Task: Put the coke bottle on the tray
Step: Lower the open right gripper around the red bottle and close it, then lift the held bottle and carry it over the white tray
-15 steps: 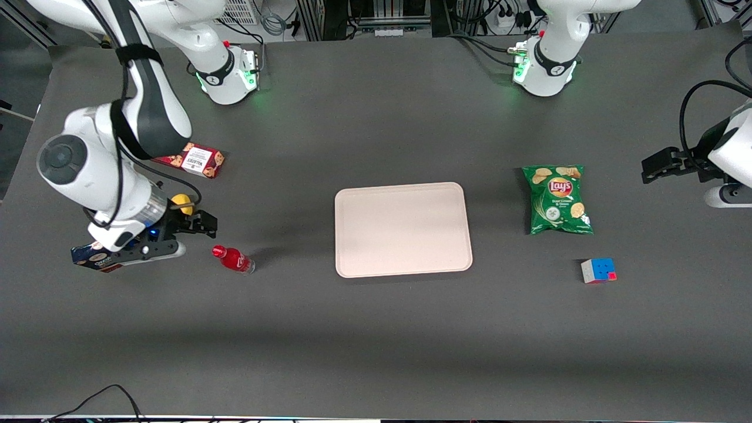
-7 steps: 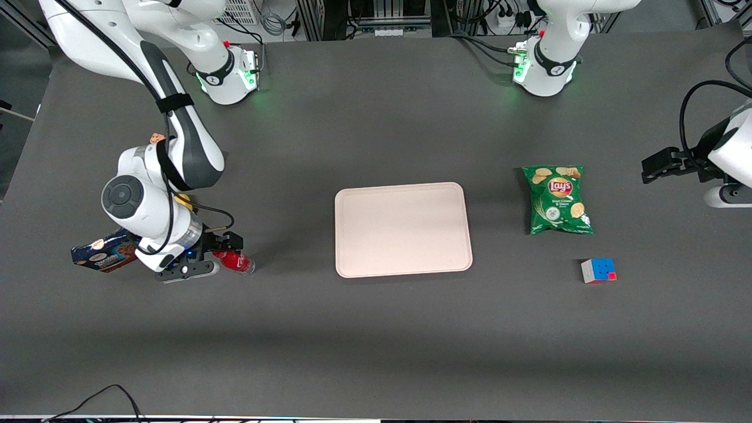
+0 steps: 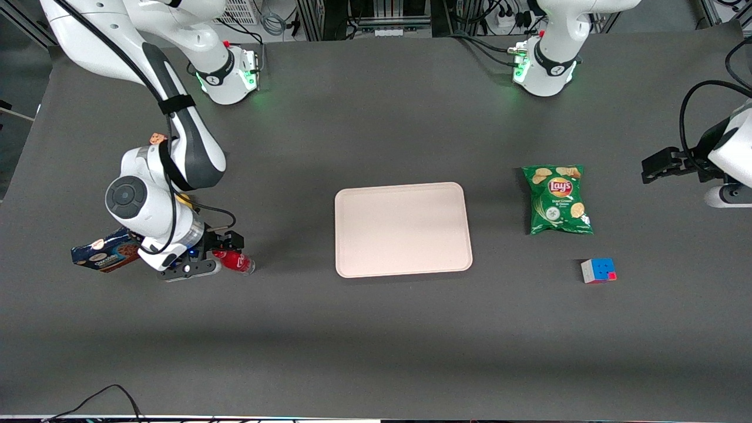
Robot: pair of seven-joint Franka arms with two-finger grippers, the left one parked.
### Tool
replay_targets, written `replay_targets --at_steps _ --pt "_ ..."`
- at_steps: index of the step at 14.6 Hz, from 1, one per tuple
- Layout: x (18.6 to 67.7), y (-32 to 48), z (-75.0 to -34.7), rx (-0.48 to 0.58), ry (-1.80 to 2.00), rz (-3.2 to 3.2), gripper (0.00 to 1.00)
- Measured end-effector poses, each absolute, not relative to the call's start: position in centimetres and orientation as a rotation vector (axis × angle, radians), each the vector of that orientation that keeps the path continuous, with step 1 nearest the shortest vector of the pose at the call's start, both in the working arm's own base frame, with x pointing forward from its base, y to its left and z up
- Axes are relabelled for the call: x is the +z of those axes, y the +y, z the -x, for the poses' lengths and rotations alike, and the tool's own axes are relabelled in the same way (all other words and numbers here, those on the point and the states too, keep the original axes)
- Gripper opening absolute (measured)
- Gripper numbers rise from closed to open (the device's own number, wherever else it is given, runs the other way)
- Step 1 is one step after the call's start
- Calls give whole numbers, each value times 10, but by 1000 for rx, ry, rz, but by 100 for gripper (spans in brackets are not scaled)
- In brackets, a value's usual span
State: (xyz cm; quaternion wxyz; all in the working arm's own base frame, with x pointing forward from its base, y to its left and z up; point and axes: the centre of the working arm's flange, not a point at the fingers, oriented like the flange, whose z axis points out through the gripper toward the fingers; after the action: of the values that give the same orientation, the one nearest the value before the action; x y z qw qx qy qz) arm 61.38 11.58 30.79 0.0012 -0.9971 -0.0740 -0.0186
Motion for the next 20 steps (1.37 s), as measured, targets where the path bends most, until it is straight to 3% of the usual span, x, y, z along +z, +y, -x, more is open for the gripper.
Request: replay_targets --at_steps 6,12,20 --pt "313 117 -614 -72 -235 3129 34" --pt "333 119 -614 -83 -253 3134 34" --pt "490 174 -585 16 -283 3128 34"
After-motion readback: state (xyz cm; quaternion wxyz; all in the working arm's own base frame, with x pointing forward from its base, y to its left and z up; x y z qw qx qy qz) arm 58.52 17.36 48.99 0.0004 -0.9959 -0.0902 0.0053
